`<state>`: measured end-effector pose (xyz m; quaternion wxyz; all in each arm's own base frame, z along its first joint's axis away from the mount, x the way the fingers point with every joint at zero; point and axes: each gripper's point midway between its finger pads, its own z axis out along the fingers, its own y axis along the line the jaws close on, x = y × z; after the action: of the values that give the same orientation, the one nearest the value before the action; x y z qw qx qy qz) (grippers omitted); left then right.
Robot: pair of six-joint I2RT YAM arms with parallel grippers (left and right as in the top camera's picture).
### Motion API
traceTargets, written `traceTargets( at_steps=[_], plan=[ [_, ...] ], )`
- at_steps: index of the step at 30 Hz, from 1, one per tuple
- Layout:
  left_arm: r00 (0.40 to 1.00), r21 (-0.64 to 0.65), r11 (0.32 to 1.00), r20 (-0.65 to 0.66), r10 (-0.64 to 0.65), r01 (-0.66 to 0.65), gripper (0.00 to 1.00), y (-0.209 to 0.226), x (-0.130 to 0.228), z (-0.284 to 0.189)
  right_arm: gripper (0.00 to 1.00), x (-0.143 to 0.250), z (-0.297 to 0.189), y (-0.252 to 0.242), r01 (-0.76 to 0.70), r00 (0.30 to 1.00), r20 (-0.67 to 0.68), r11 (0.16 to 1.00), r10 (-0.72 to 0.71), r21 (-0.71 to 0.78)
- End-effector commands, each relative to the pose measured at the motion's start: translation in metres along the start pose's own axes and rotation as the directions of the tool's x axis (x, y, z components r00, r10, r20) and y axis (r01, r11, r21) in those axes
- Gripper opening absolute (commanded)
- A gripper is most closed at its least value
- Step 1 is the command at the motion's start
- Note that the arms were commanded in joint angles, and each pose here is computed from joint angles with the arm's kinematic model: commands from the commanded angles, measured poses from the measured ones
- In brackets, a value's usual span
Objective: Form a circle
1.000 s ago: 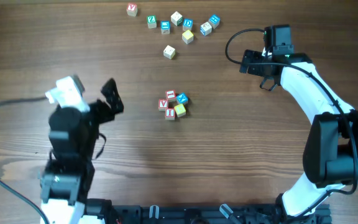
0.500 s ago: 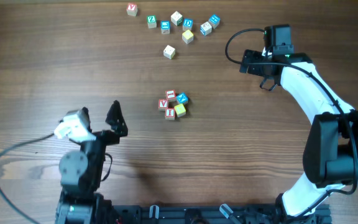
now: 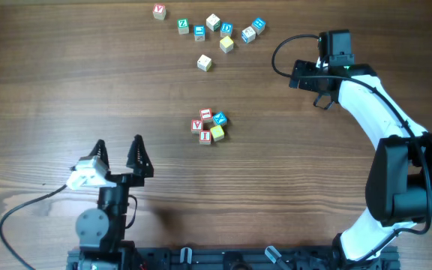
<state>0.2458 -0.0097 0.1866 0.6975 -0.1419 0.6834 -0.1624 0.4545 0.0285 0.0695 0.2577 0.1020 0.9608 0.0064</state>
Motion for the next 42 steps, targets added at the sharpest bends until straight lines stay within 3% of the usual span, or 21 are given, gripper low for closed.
traceTargets(
  at_steps=[1,7,10,42],
  plan=[
    [0.998,-0.037,0.999,-0.054,0.012,-0.014,1.00,0.0113,0.0179,0.0000,1.00,-0.0122,-0.0108,0.0014,-0.007,0.999,0.039,1.000,0.008,-0.001],
    [0.976,-0.023,0.979,-0.093,0.198,-0.201,1.00,0.0127,0.0258,-0.0006,1.00,-0.0122,-0.0108,0.0014,-0.007,0.999,0.039,1.000,0.008,-0.001],
    [0.968,-0.017,0.972,-0.094,0.232,-0.234,1.00,0.0123,0.0261,-0.0006,1.00,-0.0122,-0.0108,0.0014,-0.007,0.999,0.039,1.000,0.008,-0.001],
    [0.969,-0.017,0.972,-0.094,0.230,-0.233,1.00,0.0122,0.0259,-0.0005,1.00,-0.0113,-0.0096,0.0016,-0.007,0.999,0.035,1.000,0.007,-0.001]
  ],
)
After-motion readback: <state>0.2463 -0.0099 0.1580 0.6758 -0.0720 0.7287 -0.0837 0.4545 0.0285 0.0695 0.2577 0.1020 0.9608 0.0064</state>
